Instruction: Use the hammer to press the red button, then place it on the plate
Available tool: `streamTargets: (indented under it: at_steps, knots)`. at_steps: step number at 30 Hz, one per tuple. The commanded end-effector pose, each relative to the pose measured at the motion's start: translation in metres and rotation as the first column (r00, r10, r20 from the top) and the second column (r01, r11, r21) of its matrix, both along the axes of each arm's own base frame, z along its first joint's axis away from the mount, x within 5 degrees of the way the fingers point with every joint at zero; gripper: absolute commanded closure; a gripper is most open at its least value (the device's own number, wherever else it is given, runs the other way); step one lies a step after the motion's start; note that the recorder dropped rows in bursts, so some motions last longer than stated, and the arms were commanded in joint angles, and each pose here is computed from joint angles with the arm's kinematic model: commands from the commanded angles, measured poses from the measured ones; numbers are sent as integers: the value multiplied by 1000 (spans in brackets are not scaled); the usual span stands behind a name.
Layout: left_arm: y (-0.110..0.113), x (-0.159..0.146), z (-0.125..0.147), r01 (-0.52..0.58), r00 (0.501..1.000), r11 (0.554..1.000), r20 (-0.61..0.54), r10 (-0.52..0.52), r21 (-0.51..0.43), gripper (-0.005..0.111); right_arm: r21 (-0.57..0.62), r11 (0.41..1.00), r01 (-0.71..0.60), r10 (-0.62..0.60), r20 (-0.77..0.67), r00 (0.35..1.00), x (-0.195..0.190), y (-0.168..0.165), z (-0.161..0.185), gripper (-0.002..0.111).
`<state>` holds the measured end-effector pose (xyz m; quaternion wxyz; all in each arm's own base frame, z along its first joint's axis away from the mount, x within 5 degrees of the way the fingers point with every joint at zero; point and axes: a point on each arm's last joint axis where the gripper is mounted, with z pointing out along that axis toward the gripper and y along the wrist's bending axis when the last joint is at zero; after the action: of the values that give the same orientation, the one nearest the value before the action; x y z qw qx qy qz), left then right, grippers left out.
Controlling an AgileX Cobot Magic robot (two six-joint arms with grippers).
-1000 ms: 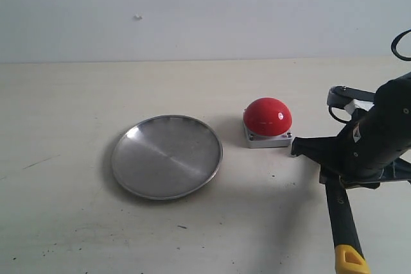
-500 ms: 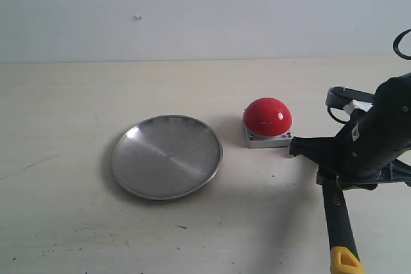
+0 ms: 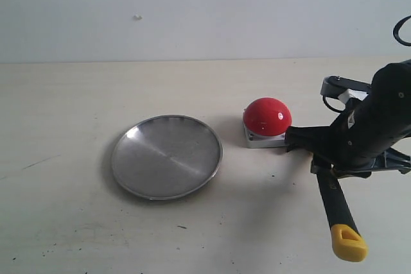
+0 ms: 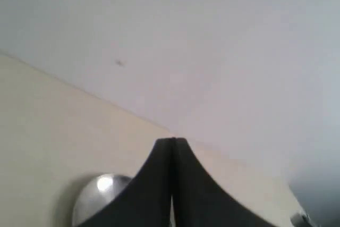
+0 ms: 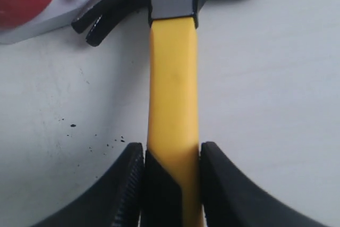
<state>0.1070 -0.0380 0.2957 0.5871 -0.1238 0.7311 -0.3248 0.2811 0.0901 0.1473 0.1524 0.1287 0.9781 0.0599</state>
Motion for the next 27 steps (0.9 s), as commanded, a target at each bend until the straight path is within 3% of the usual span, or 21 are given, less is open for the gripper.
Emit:
streamTargets:
  at_steps: [1,7,10,12,14,17,19,21,23,26,27]
  knots:
    - [-36,17,5,194,971,974,-160,-175,114,107,1,1000,-18,18,25,1000,3,0,8,108]
    - [-76,23,8,360,904,930,-275,-328,75,107,-12,999,-47,47,14,999,2,0,7,108]
    - [-79,21,10,414,874,896,-344,-342,161,107,-18,998,-63,64,15,998,2,0,7,108]
    - [-79,15,13,509,826,813,-426,-369,282,107,-20,997,-69,70,15,997,2,0,7,108]
    - [-77,10,15,627,744,672,-559,-366,394,107,-21,997,-71,71,15,997,2,0,7,108]
    - [-73,14,13,731,612,546,-746,-261,409,107,-21,997,-73,73,24,997,3,0,8,108]
    - [-77,20,7,787,517,509,-823,-235,349,107,-21,997,-75,75,26,997,3,0,8,108]
    - [-94,29,0,854,421,470,-829,-369,225,107,-23,996,-82,82,27,996,3,0,8,108]
    - [-115,41,-6,901,325,428,-752,-573,63,107,-26,995,-92,93,25,995,3,0,8,108]
    - [-135,63,-16,895,247,414,-585,-772,-169,107,-28,995,-92,92,16,996,2,0,7,108]
    - [-143,79,-25,850,229,407,-463,-856,-333,107,-29,995,-94,94,17,995,2,0,7,108]
